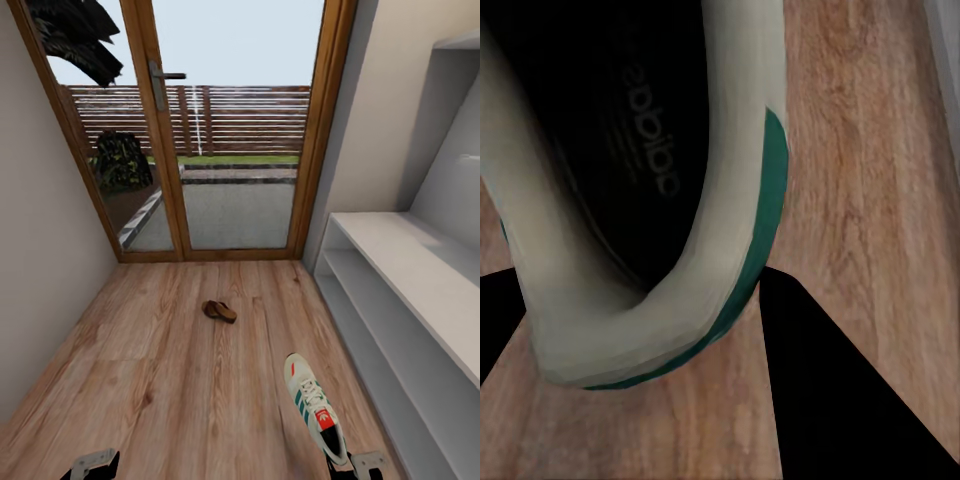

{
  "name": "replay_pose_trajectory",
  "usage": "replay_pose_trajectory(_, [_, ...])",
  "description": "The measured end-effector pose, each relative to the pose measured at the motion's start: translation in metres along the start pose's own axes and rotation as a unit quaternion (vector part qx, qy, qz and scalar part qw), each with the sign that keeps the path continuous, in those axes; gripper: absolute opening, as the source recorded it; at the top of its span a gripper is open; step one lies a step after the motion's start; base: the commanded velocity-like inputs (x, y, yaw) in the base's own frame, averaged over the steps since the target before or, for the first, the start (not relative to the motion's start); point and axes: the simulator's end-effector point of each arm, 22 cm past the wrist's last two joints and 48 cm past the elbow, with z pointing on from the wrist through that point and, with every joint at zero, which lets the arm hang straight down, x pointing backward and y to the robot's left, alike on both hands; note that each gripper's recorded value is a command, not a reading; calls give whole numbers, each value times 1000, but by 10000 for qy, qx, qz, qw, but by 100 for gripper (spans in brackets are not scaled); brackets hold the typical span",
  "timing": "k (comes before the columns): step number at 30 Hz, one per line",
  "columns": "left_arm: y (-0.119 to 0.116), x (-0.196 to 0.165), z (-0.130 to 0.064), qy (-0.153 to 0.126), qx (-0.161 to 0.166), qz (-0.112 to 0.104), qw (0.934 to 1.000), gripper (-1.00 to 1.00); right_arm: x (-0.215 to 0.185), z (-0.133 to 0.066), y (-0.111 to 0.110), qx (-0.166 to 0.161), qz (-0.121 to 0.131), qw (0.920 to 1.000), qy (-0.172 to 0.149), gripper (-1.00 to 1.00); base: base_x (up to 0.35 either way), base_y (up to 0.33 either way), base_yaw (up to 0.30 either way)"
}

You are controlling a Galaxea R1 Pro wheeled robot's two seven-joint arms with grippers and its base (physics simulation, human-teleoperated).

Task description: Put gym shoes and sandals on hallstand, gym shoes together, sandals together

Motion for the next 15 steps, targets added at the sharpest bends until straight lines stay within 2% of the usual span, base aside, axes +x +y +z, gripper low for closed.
replay_pose_trajectory(5, [0,0,0,1,0,0,10000,100,0,0,0,-6,-2,10000,-2,-100,339,0,118])
replay_pose_trajectory(15, [0,0,0,2,1,-1,10000,100,0,0,0,-12,1,10000,-1,-100,339,0,16])
